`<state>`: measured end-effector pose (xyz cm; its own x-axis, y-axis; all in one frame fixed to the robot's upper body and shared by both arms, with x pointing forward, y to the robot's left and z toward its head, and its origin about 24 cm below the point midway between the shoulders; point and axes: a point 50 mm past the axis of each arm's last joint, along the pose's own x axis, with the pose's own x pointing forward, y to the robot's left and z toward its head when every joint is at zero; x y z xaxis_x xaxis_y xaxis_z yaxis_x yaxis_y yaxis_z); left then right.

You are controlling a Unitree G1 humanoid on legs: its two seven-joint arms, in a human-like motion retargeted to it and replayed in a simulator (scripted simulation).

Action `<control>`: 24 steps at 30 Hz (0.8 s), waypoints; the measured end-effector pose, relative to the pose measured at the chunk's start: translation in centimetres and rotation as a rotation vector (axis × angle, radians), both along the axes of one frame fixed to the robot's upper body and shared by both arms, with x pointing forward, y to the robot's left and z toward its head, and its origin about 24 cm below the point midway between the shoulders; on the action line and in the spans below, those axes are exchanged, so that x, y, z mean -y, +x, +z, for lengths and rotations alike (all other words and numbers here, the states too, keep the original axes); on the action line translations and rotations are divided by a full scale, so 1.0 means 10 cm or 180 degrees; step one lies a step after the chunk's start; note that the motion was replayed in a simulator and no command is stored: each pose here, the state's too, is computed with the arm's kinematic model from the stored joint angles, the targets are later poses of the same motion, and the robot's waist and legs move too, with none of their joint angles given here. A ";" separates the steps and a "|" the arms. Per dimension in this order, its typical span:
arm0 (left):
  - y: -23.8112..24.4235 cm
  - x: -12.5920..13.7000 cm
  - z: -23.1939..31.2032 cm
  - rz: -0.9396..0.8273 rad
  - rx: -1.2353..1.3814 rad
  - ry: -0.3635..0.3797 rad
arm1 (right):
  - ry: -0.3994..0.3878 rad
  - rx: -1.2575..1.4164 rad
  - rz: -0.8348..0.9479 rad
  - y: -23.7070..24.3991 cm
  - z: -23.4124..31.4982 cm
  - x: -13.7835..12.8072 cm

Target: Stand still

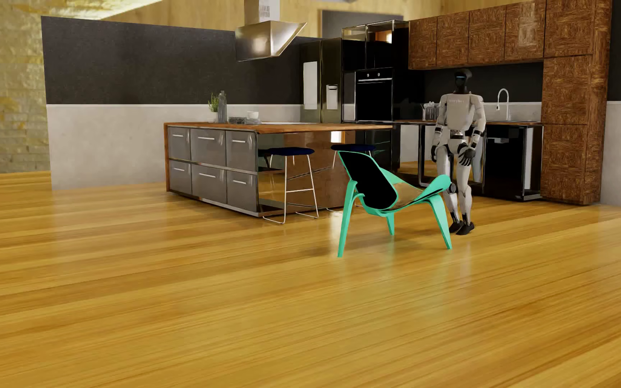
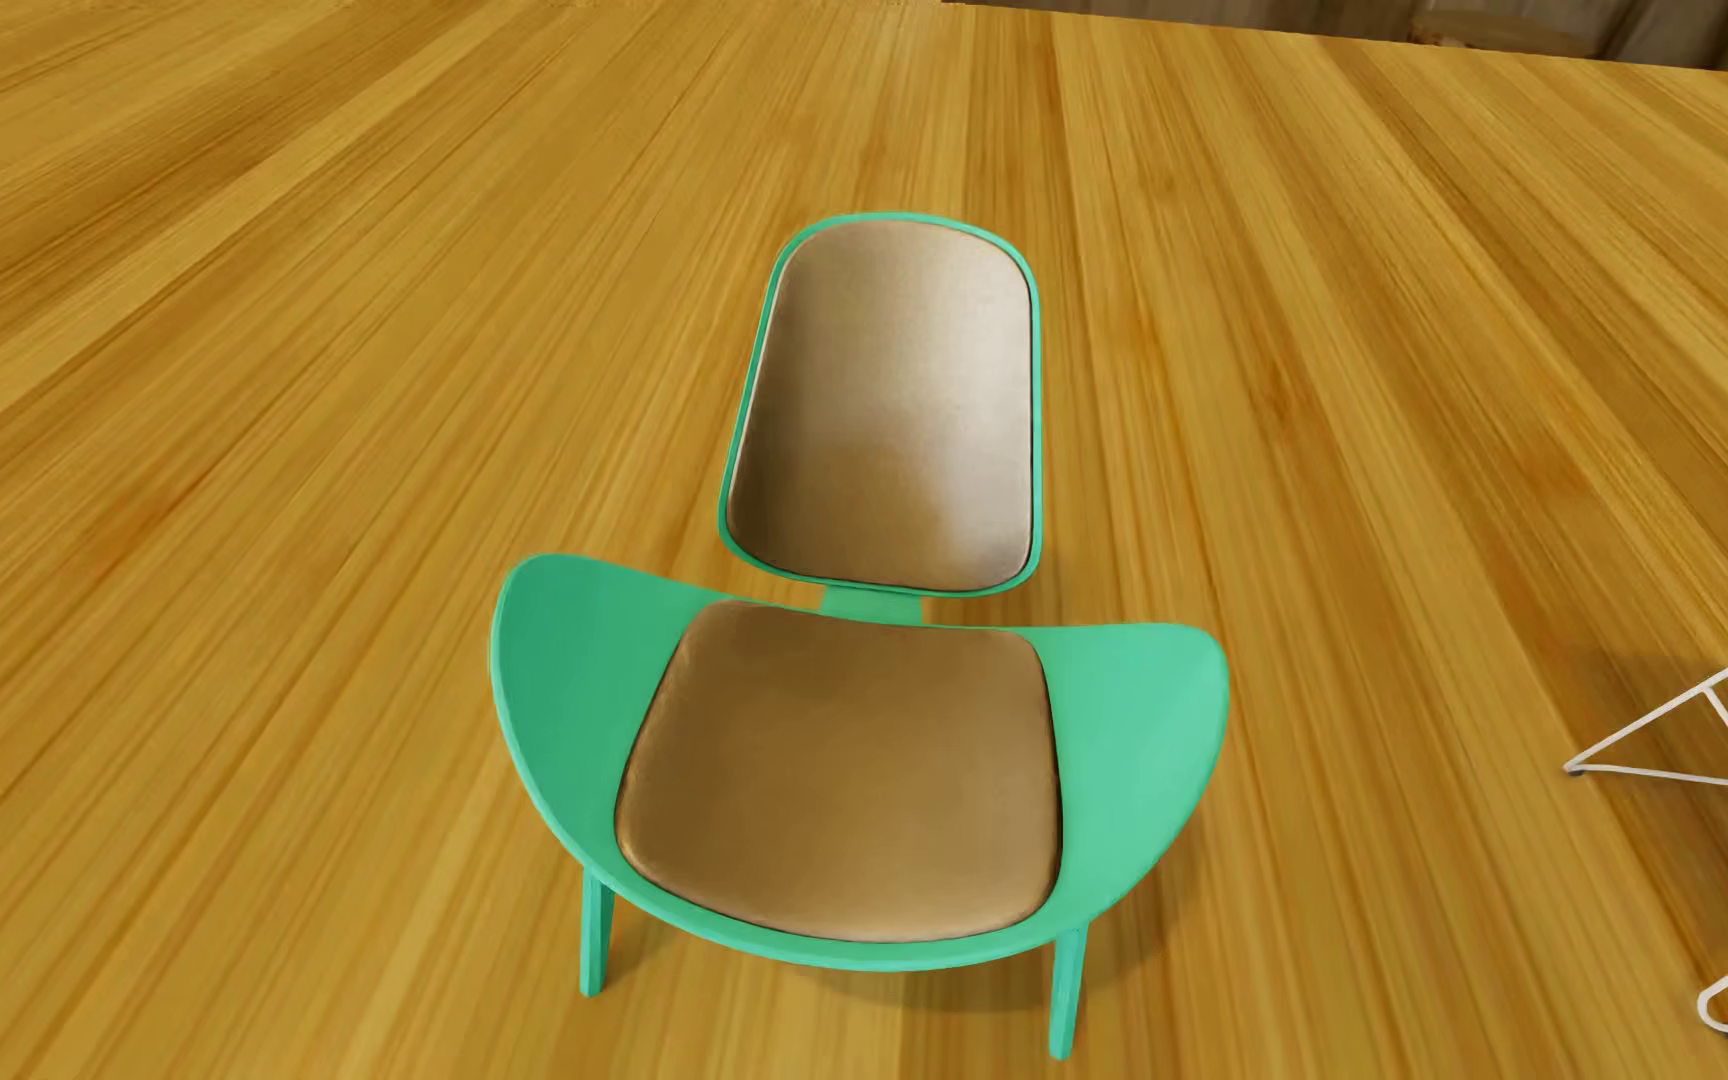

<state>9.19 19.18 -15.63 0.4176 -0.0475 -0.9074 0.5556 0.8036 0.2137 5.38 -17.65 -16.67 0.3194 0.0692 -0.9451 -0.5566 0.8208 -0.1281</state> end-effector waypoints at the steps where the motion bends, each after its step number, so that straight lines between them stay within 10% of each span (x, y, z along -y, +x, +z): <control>1: -0.01 -0.05 0.01 0.0091 0.0014 0.0014 | -0.0013 -0.0047 -0.0003 -0.03 -0.01 0.00; 24: -0.04 -0.06 0.00 0.0212 0.0007 -0.0004 | -0.0010 -0.0054 -0.0161 -0.05 -0.02 0.02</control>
<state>8.79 19.79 -15.60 0.4219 -0.0206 -0.9064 0.5003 0.8390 0.2138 4.88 -17.82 -16.83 0.3064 0.0503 -0.9506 -0.5166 0.8475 -0.1217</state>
